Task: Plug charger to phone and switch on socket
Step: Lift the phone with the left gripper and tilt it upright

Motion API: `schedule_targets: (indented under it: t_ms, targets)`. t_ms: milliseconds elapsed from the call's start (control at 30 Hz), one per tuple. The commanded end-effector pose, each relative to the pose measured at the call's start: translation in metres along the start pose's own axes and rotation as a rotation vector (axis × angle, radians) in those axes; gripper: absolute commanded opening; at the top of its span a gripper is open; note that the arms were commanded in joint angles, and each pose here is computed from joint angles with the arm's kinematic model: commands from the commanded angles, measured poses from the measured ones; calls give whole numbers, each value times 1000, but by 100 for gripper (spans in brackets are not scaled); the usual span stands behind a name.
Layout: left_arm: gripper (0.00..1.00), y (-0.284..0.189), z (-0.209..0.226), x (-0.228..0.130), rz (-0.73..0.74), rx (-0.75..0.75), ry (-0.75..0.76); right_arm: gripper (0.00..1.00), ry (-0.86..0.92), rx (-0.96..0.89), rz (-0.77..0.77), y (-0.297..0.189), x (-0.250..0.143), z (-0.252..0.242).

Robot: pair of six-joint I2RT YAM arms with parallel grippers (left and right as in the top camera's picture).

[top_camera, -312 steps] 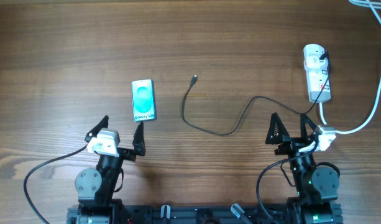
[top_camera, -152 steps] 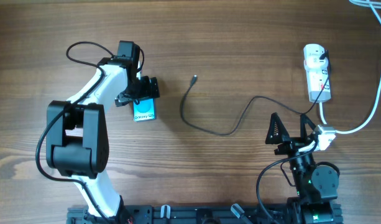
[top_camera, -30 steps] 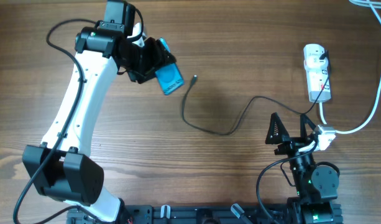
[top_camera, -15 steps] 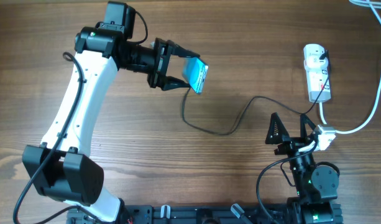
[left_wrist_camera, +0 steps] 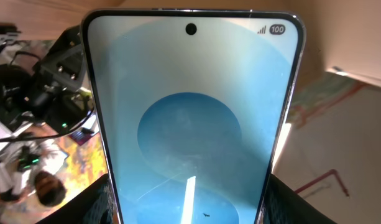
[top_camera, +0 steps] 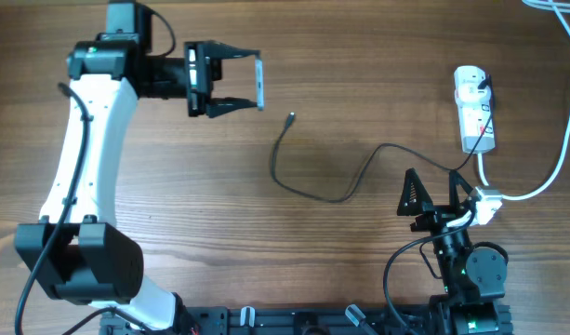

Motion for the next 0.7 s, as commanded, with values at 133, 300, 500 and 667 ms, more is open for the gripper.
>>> schedule_targets:
  t_ms: [133, 300, 500, 667]
  targets:
    - [4, -29, -7, -15, 18, -83, 33, 100, 6, -8, -4, 0, 0, 0]
    - [4, -29, -7, -15, 18, -82, 34, 100, 6, -7, -4, 0, 0, 0]
    - [4, -29, -6, -11, -39, -74, 32, 100, 6, -7, -4, 0, 0, 0]
    - [4, -29, -6, -7, -95, -65, 30, 100, 6, -7, -4, 0, 0, 0]
Point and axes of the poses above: each gripper's point midway between its finger pads, its own y axis out along the fingers, its own z axis along the line the jaws close on, x = y × z, the point moved 10 cm from there along -y, back along the fingers, and after that the axes turned 9 degrees about -y, right-handed, at the moved point
